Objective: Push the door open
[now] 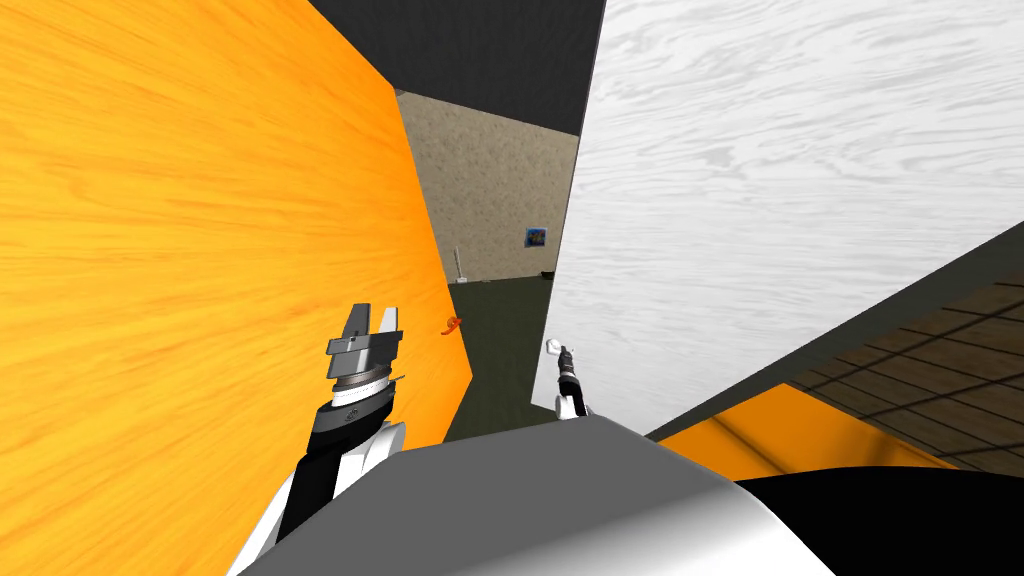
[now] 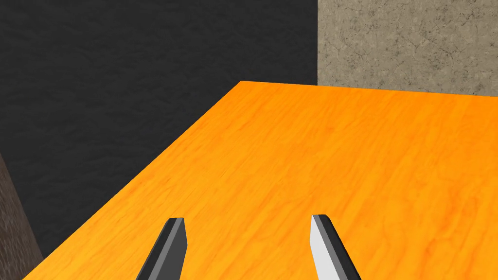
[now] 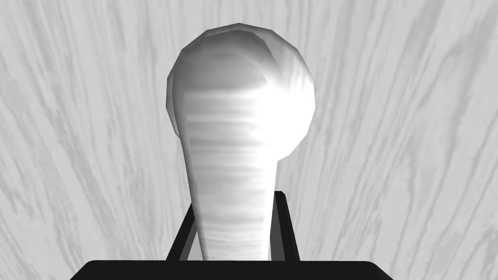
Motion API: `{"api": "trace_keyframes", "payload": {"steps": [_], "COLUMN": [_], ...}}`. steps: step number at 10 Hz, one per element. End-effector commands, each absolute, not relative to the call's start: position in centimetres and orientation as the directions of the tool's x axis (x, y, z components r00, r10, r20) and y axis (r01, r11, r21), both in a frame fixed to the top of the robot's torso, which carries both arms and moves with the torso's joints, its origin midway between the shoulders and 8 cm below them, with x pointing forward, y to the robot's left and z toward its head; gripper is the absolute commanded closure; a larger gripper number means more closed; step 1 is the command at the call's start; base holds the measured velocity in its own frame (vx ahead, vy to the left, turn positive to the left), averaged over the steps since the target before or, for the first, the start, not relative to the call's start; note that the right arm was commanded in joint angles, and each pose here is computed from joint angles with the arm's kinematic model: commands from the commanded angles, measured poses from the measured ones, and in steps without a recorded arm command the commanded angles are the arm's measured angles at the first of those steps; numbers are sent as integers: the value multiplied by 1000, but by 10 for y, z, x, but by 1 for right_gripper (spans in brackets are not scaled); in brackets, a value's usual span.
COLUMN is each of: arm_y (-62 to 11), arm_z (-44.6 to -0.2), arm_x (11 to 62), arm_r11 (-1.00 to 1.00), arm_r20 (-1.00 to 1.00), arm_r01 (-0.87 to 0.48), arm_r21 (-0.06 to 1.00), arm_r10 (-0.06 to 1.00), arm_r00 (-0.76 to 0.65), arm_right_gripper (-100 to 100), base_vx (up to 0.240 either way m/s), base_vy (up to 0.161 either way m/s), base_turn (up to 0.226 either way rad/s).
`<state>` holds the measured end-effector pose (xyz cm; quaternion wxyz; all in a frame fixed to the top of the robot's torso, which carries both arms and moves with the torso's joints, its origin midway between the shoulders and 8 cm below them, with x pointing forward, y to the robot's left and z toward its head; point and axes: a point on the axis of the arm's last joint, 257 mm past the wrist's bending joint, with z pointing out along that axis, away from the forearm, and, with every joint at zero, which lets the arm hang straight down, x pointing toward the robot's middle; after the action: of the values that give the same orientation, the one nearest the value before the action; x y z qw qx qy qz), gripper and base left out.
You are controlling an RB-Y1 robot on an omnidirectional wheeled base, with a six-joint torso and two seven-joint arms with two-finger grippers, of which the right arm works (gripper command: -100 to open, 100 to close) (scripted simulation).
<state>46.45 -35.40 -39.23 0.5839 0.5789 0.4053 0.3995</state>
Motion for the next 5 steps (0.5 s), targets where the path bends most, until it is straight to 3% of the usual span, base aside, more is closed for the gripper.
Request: {"api": "trace_keyframes", "payload": {"steps": [1, 5], "arm_y": [-359, -355], "arm_z": [-388, -391], "arm_x": [464, 461], "arm_r11": [14, 0], "arm_r20": [-10, 0], "arm_r01": [-6, 0], "arm_r21": [1000, 1000], "arm_r10": [928, 918], "arm_r00": [374, 396], "arm_right_gripper": [100, 100], "base_vx": [172, 174], "base_vy": [33, 38], "base_turn": [-101, -74]}}
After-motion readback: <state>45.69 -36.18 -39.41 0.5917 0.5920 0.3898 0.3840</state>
